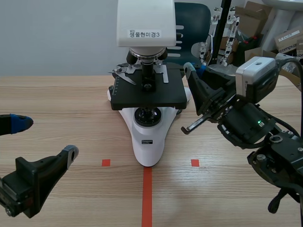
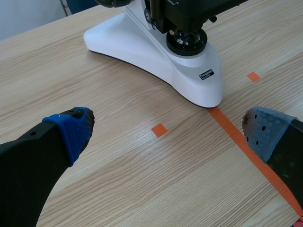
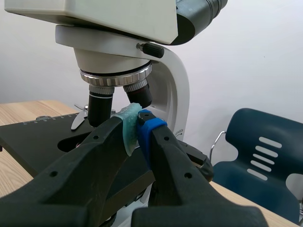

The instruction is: Point at the revolving nosepiece

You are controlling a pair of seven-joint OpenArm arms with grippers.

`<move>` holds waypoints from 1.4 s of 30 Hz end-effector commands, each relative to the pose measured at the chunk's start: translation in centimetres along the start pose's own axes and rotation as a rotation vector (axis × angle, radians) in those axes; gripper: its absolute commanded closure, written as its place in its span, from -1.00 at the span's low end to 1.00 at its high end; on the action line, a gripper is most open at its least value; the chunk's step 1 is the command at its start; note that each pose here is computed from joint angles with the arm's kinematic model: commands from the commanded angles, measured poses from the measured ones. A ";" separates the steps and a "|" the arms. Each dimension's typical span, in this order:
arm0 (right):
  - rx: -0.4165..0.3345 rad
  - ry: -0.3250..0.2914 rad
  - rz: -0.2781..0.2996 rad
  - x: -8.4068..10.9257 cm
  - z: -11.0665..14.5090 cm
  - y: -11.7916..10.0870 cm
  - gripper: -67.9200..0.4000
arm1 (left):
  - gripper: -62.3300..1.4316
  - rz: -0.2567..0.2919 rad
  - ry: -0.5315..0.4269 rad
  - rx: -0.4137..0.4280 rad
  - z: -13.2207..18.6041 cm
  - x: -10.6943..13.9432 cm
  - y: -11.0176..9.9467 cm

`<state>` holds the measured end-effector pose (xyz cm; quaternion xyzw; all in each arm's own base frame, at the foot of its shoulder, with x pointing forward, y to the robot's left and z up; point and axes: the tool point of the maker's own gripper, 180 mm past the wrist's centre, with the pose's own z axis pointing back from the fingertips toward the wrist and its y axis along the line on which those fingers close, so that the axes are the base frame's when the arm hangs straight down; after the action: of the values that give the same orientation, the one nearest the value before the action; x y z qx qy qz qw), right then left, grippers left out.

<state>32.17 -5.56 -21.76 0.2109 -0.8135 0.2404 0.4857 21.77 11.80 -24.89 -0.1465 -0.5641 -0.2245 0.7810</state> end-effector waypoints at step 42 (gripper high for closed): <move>0.095 -0.013 0.069 2.6 3.4 -0.3 0.09 | -1.00 0.000 -0.027 0.001 0.0 0.8 0.0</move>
<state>28.91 -7.77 -22.44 0.2091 -0.7996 0.2883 0.4835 21.77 11.80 -24.89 -0.1465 -0.5641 -0.2245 0.7810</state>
